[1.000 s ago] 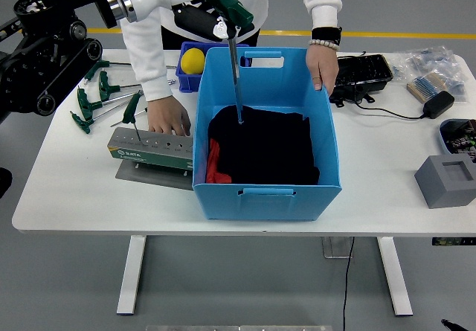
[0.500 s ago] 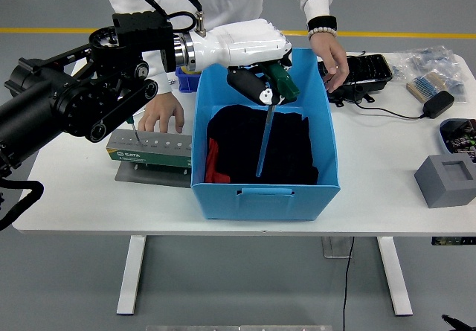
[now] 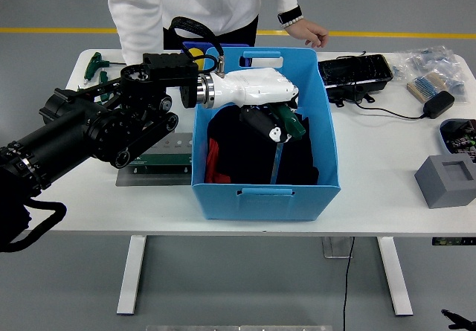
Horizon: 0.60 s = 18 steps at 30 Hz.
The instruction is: Lift tool from toolbox,place it in box,lift tool from toolbox,place it in box
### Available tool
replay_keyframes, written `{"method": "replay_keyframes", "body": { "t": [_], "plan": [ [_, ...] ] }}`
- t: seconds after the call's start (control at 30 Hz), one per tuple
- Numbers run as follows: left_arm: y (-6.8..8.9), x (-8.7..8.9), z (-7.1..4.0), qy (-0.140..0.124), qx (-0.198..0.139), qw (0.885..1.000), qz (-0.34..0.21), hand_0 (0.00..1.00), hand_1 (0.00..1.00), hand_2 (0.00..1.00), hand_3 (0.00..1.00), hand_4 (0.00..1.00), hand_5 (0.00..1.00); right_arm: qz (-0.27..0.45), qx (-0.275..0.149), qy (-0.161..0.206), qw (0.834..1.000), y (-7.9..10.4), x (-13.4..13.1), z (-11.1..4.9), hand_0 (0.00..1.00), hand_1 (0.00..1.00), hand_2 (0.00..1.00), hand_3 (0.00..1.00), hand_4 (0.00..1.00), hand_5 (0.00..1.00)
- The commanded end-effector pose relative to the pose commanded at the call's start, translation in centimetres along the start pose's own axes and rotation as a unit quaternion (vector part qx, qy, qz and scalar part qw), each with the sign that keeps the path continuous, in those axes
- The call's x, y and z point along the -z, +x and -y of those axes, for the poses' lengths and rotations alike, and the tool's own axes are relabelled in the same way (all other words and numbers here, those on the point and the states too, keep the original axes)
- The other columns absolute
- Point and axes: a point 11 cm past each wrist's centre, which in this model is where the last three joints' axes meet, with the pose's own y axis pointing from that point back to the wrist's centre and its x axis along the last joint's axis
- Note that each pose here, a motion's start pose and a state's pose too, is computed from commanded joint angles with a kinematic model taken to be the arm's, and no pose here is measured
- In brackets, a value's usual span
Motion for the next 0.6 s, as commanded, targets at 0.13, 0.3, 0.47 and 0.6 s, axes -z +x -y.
{"method": "replay_keyframes", "body": {
  "t": [0.13, 0.3, 0.47, 0.6],
  "plan": [
    [-0.8, 0.1, 0.6, 0.018, 0.03, 0.999, -0.017, 0.252, 0.087, 0.141, 0.201, 0.635, 0.614, -0.001, -0.001, 0.001, 1.0, 0.1, 0.2, 0.0, 0.619, 0.599, 0.668, 0.542, 0.776, 0.652],
    [-1.8, 0.8, 1.0, 0.054, 0.063, 0.996, -0.023, 0.274, 0.094, 0.148, 0.235, 0.659, 0.619, -0.003, -0.001, 0.003, 1.0, 0.2, 0.5, 0.0, 0.619, 0.599, 0.668, 0.542, 0.776, 0.652],
    [-2.2, 1.4, 1.0, 0.071, 0.078, 0.994, -0.029, 0.274, 0.094, 0.148, 0.235, 0.659, 0.619, -0.004, -0.002, 0.005, 1.0, 0.2, 0.8, -0.1, 0.619, 0.599, 0.668, 0.542, 0.776, 0.652],
    [-2.0, 1.7, 0.8, 0.076, 0.075, 0.994, -0.024, 0.311, 0.134, 0.216, 0.359, 0.724, 0.634, -0.004, -0.002, 0.007, 1.0, 0.3, 1.0, -0.1, 0.619, 0.598, 0.668, 0.543, 0.777, 0.652]
  ]
}}
